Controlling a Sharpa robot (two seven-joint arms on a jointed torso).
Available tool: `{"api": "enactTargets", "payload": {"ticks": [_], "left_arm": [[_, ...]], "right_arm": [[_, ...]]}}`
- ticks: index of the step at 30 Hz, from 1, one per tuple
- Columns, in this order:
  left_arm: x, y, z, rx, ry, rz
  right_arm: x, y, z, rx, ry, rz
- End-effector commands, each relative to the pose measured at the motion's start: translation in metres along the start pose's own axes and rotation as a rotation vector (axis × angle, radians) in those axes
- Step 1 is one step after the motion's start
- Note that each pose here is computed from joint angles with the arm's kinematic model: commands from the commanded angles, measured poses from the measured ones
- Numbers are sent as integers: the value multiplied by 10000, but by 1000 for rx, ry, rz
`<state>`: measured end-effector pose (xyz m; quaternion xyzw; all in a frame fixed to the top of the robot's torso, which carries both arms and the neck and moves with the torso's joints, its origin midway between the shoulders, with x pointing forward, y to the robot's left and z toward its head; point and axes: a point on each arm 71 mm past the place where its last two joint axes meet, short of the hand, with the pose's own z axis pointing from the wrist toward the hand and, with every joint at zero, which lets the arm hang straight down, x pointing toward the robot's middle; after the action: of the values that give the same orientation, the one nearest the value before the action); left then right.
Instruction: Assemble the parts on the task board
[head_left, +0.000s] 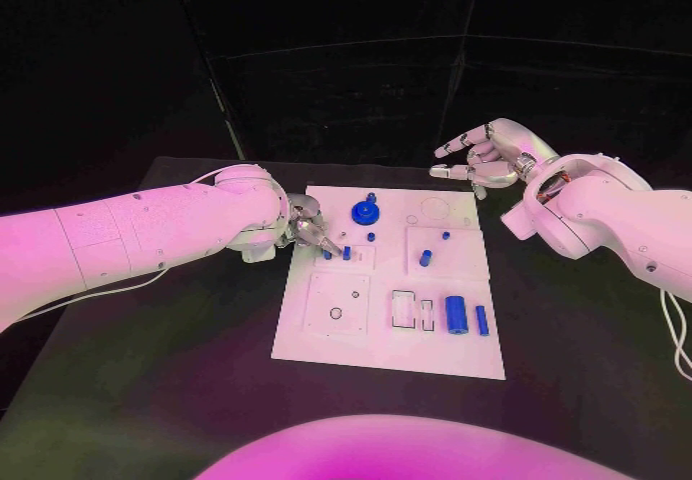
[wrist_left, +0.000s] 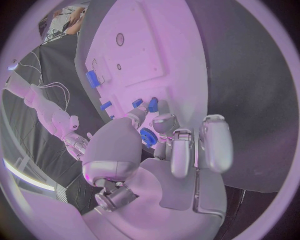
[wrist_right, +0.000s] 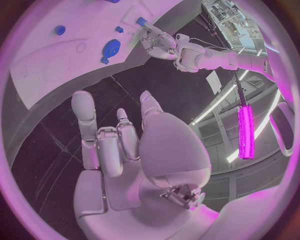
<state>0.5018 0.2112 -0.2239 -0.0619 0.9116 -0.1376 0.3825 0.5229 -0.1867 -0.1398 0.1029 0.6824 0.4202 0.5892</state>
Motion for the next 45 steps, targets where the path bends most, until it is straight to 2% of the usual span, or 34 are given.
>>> {"api": "enactTargets", "payload": {"ticks": [1,18,25,29,32,39,40,45], "left_arm": [[0,-5,1,-5,5,9],[-34,-3,-36,4,-59,-27],[-52,24,-89,9,-87,-45],[-112,27,-137,32,-127,-92],[-194,-10,-175,102,-179,-160],[-377,-187,-229,368,-323,-318],[-398,-225,-231,411,-342,-328],[-409,-355,-199,507,-371,-279]], "right_arm": [[-4,15,6,-9,0,-1],[8,19,17,-13,3,-1],[10,15,22,-13,3,-1],[9,12,22,-12,2,-1],[9,11,24,-11,2,-1],[13,11,30,-11,2,-1],[15,12,32,-11,2,-1],[19,15,36,-12,4,0]]}}
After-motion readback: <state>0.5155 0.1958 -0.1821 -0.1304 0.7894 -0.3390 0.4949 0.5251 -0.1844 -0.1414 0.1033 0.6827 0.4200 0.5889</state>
